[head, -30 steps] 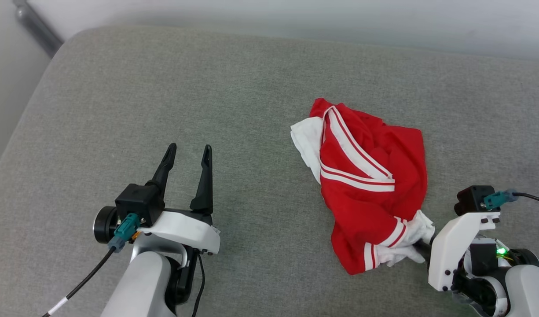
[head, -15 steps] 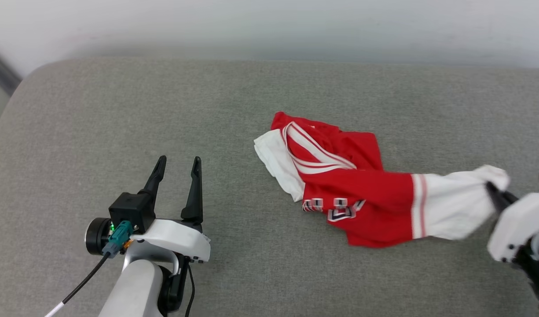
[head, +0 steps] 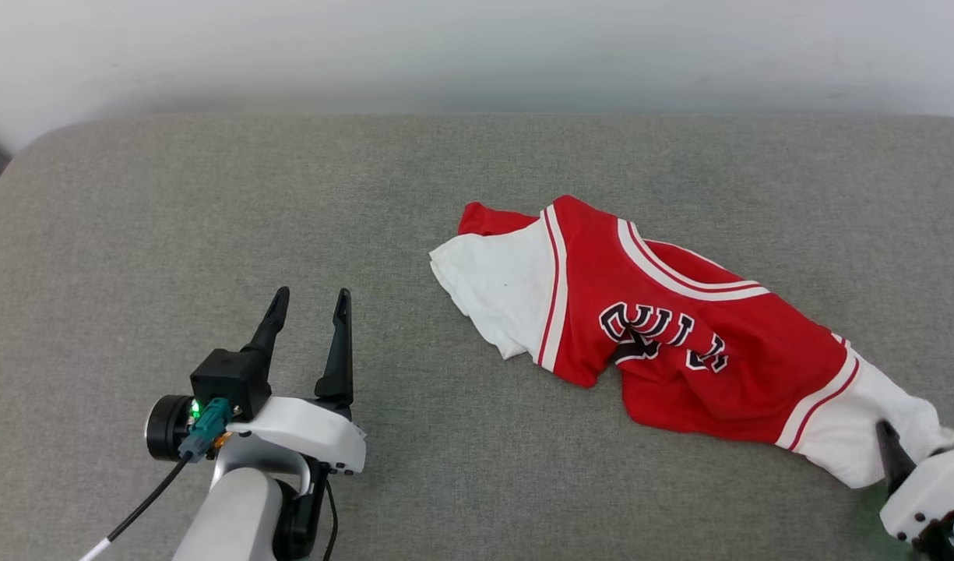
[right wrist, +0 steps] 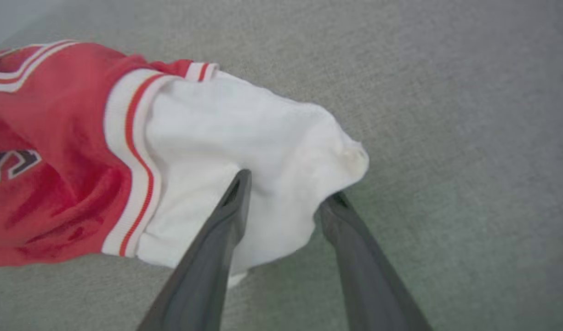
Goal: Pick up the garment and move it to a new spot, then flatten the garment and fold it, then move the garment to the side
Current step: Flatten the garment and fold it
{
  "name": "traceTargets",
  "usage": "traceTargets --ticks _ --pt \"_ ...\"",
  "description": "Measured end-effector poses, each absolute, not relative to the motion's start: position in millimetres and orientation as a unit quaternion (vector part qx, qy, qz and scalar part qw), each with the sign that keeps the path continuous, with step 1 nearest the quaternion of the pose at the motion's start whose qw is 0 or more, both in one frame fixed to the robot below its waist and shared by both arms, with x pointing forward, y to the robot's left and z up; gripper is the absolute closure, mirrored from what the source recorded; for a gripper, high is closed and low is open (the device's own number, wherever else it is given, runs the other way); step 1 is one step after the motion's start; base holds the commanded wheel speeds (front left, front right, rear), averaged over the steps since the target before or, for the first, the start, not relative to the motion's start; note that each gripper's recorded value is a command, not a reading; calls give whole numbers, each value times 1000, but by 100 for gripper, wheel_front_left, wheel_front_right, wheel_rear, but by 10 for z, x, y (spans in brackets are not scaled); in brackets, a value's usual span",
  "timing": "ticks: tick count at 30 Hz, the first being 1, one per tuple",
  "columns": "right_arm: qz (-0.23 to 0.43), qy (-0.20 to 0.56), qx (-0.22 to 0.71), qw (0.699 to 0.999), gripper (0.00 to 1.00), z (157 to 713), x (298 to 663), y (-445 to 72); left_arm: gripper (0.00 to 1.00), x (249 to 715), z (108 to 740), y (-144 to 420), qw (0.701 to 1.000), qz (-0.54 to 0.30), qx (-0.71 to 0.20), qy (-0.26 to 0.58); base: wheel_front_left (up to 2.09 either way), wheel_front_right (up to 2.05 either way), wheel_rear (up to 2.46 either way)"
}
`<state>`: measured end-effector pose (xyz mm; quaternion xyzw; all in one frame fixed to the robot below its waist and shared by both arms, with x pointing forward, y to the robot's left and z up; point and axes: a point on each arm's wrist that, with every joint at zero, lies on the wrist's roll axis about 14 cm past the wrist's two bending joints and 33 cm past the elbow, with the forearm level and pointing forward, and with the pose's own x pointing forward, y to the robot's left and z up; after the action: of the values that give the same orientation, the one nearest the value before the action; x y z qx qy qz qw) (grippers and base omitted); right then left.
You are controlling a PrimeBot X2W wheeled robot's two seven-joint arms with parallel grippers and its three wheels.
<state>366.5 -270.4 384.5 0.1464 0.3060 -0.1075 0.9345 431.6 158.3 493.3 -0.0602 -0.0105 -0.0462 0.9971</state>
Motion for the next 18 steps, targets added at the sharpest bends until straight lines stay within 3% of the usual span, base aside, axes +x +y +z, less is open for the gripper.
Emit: traceTargets --ticks 10,18 --pt "-87 100 76 988 0 4686 4007 -2674 0 4229 5000 1665 998 -38 -51 -9 0 0 0" --pt "-19 29 54 998 0 5084 3932 -2220 0 4064 4992 1772 998 -22 -50 5 0 0 0"
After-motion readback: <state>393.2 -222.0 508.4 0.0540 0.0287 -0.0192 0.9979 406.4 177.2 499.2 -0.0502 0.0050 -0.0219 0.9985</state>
